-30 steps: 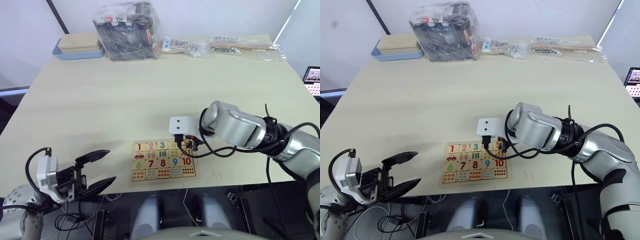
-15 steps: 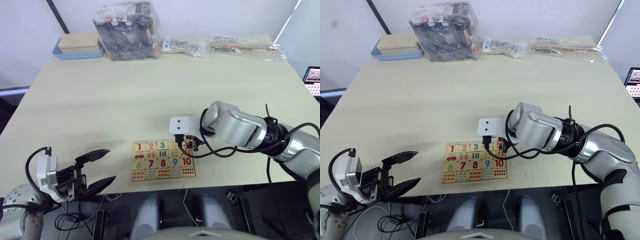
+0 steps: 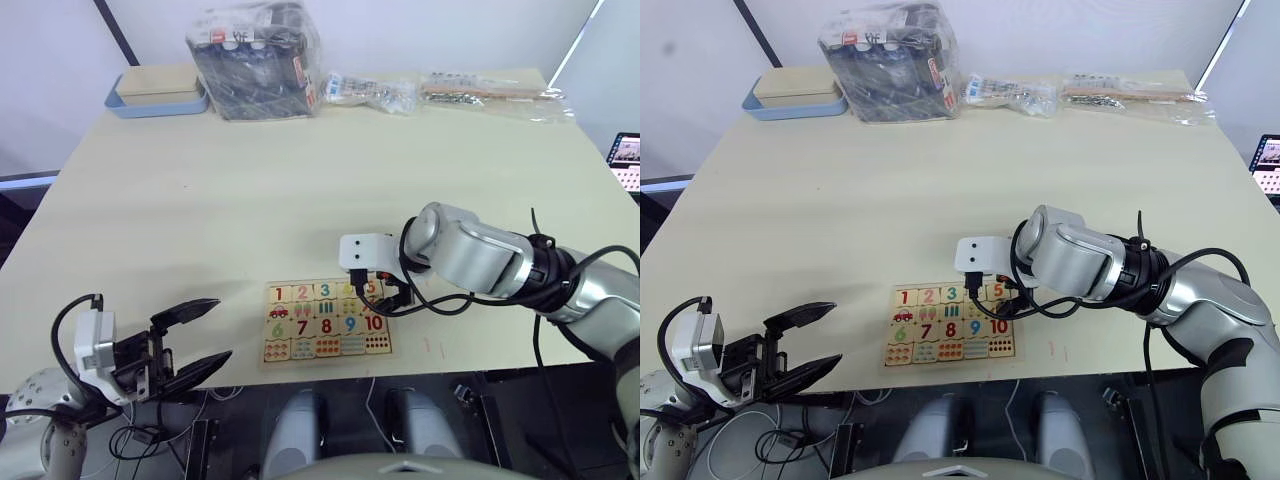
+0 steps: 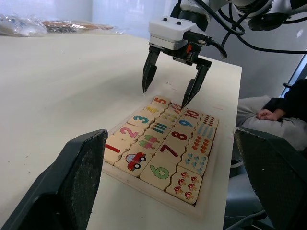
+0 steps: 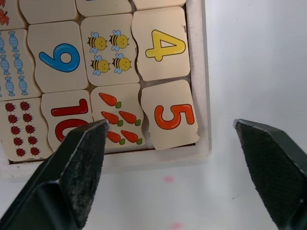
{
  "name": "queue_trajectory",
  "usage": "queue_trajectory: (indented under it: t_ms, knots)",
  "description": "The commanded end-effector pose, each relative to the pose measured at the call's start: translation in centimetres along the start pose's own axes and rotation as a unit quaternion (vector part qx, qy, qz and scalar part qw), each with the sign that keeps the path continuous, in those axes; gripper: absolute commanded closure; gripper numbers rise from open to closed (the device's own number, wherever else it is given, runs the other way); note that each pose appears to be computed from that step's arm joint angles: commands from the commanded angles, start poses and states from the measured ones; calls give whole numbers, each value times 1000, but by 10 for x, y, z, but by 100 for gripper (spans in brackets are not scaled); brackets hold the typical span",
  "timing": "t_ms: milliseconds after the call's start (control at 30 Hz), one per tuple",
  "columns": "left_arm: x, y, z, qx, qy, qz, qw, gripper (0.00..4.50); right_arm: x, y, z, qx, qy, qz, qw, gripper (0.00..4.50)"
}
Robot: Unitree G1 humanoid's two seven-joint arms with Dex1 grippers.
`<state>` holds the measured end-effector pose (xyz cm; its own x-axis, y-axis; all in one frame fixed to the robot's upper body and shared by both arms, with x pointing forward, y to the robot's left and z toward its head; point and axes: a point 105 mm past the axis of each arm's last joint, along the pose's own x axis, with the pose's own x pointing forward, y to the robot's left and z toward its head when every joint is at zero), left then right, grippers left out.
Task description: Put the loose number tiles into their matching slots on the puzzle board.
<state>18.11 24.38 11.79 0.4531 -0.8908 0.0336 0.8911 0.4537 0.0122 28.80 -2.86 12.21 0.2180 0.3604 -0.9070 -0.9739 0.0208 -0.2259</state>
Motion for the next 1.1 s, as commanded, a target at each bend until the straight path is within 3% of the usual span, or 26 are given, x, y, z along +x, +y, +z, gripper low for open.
queue_trajectory:
  t_ms: [33, 133, 200, 300, 367, 767, 833, 900, 933, 1033, 1100]
  knots:
    - [2, -2, 6, 11, 1, -8, 1000, 0, -13, 6, 8, -6, -51, 14, 999, 6]
    - [3, -2, 6, 12, -1, -6, 1000, 0, -26, 15, 4, -15, -94, 37, 995, 6]
    - [3, -1, 6, 13, -2, -5, 1000, 0, -29, 10, 2, -20, -124, 16, 992, 6]
    - [3, 0, 7, 13, -4, -5, 1000, 0, -42, -5, 11, -4, -244, -23, 969, 6]
    - [3, 0, 7, 13, -4, -5, 1000, 0, -46, -11, 12, 4, -292, -34, 956, 6]
    - [-4, 3, 5, 5, 3, -14, 1000, 0, -30, -31, -9, -25, -347, -8, 938, 6]
    - [-3, 3, 5, 5, 3, -15, 1000, 0, -28, -35, -12, -17, -354, -7, 935, 106]
    - [-2, 2, 6, 5, 2, -15, 1000, 0, -26, -36, -17, 3, -364, 5, 931, 145]
    - [-2, 2, 6, 5, 2, -14, 1000, 0, -24, -36, -19, 6, -364, 8, 931, 209]
    - [-2, 2, 7, 6, 2, -11, 1000, 0, -20, -37, -26, 18, -362, 17, 932, 312]
    - [-2, 2, 7, 7, 2, -9, 1000, 0, -18, -36, -30, 22, -360, 20, 932, 416]
